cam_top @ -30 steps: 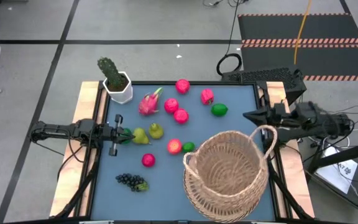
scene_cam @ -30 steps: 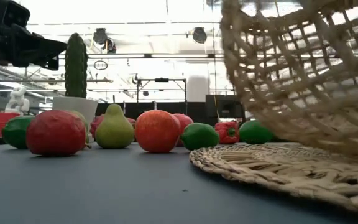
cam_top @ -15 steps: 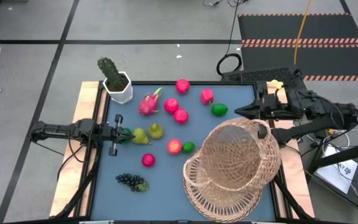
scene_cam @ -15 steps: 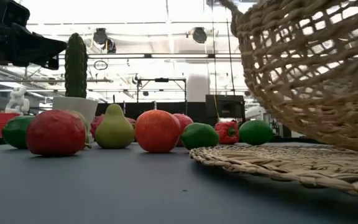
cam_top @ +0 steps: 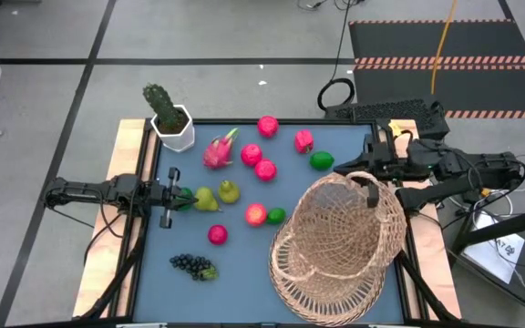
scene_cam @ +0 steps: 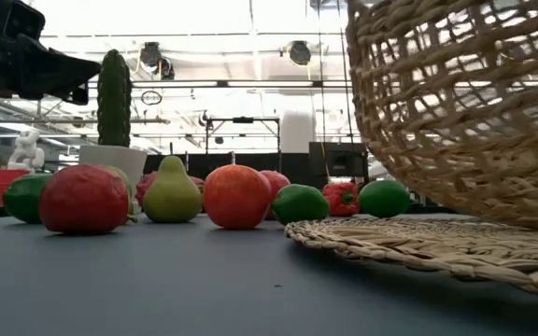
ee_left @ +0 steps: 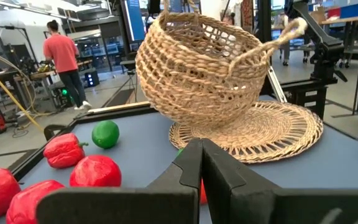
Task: Build produce basket
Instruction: Adjust the brown basket on the brown placemat
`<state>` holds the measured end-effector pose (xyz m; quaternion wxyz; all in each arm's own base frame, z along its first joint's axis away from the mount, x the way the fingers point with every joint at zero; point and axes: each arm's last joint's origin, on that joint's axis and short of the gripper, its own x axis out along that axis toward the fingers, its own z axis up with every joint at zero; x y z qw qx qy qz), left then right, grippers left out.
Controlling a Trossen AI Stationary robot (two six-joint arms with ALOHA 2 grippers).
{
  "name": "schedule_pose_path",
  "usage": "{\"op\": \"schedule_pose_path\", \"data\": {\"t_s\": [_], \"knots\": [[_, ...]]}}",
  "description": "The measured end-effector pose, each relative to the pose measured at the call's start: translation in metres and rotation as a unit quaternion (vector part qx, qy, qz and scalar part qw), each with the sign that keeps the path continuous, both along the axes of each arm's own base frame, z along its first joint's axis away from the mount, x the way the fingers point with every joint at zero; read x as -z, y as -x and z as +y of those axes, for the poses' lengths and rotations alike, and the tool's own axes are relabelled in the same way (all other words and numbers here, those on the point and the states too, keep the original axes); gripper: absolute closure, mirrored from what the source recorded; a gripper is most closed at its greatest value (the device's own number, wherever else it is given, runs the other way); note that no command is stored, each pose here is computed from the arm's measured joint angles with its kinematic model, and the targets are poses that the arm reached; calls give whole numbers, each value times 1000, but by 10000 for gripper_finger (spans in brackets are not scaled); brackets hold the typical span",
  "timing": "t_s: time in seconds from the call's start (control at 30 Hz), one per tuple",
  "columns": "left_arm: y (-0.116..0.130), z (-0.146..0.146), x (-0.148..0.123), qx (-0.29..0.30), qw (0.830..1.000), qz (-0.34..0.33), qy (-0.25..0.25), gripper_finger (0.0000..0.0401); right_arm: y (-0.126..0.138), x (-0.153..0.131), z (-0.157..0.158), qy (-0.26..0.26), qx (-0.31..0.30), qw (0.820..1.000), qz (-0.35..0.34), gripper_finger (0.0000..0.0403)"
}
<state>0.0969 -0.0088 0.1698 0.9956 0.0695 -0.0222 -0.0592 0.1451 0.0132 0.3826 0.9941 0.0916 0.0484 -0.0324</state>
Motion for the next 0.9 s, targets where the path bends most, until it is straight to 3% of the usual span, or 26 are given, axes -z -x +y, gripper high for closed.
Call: {"op": "schedule_pose_path", "data": {"t_s": [0.1, 0.2, 0.63, 0.77, 0.9], "knots": [[0, 0, -1, 0, 1000, -5, 13, 391, -1, -11, 0, -17, 3, 998, -59, 403], [0, 0, -4, -4, 1000, -15, 25, 391, -4, -16, -1, -73, 22, 993, -87, 403], [0, 1, -5, -15, 998, -21, 63, 391, -39, -26, 30, -181, -11, 981, -64, 403], [1, 2, -9, -28, 987, -37, 157, 391, -41, -29, 33, -219, -20, 972, -77, 403], [2, 5, -16, -54, 970, -64, 227, 391, -36, -34, 35, -212, -27, 974, -72, 403]]}}
